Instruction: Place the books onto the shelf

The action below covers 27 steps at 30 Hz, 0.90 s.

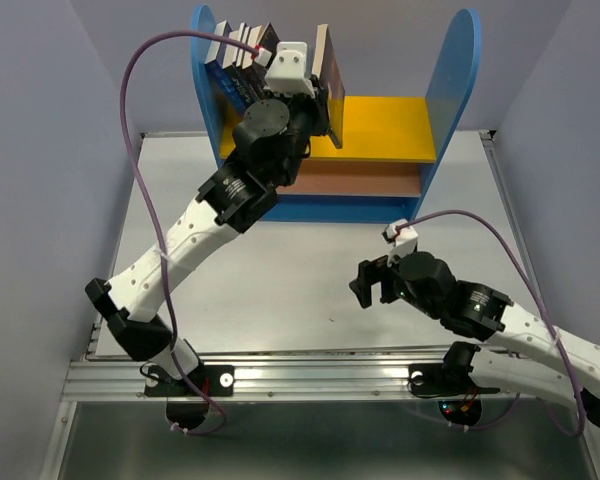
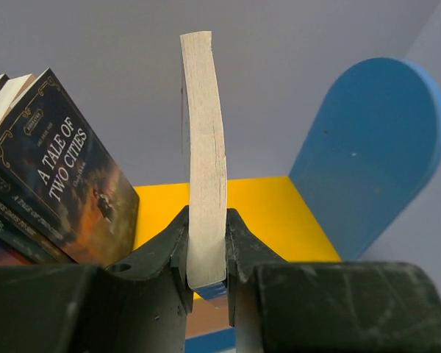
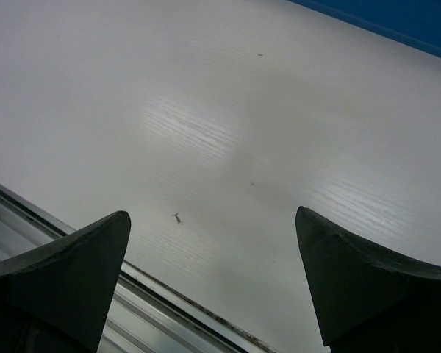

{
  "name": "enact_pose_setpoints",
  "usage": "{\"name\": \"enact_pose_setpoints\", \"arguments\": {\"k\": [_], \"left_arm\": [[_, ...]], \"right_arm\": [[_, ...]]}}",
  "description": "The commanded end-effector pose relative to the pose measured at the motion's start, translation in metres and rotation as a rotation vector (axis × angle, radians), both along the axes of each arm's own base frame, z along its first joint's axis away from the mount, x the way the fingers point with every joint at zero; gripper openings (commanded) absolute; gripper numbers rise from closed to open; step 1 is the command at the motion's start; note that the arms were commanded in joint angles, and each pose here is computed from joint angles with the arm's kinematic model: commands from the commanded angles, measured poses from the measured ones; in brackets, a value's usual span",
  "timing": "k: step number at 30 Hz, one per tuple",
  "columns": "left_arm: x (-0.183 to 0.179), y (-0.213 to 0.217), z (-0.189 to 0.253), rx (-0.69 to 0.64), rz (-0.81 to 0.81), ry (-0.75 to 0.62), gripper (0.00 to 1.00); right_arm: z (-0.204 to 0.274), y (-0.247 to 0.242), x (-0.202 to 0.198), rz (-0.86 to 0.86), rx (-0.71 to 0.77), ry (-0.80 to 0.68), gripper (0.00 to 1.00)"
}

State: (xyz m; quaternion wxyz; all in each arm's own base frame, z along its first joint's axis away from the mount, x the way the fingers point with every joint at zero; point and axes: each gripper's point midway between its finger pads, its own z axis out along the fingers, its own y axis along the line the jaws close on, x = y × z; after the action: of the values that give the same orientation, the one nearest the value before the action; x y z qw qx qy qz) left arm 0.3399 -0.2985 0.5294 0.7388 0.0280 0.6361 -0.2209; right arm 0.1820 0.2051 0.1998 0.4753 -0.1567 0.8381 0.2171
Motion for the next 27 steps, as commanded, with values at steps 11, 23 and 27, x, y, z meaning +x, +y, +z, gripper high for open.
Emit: {"name": "enact_pose_setpoints", "arguments": {"k": [11,23,27], "left_arm": [[0.092,0.015,-0.010,0.041,-0.037,0.036,0.00],[0.143,0.053,-0.050,0.078,0.062,0.167,0.00],[0.152,0.064,-0.054,0.115,0.091,0.199,0.00]], "right_arm": [[0.010,0.009,0.077,-0.078,0.005,0.010,1.00],[0.007,-0.001,0.099,-0.113,0.020,0.047,1.00],[0.009,-0.005,0.099,-0.125,0.029,0.045,1.00]]}}
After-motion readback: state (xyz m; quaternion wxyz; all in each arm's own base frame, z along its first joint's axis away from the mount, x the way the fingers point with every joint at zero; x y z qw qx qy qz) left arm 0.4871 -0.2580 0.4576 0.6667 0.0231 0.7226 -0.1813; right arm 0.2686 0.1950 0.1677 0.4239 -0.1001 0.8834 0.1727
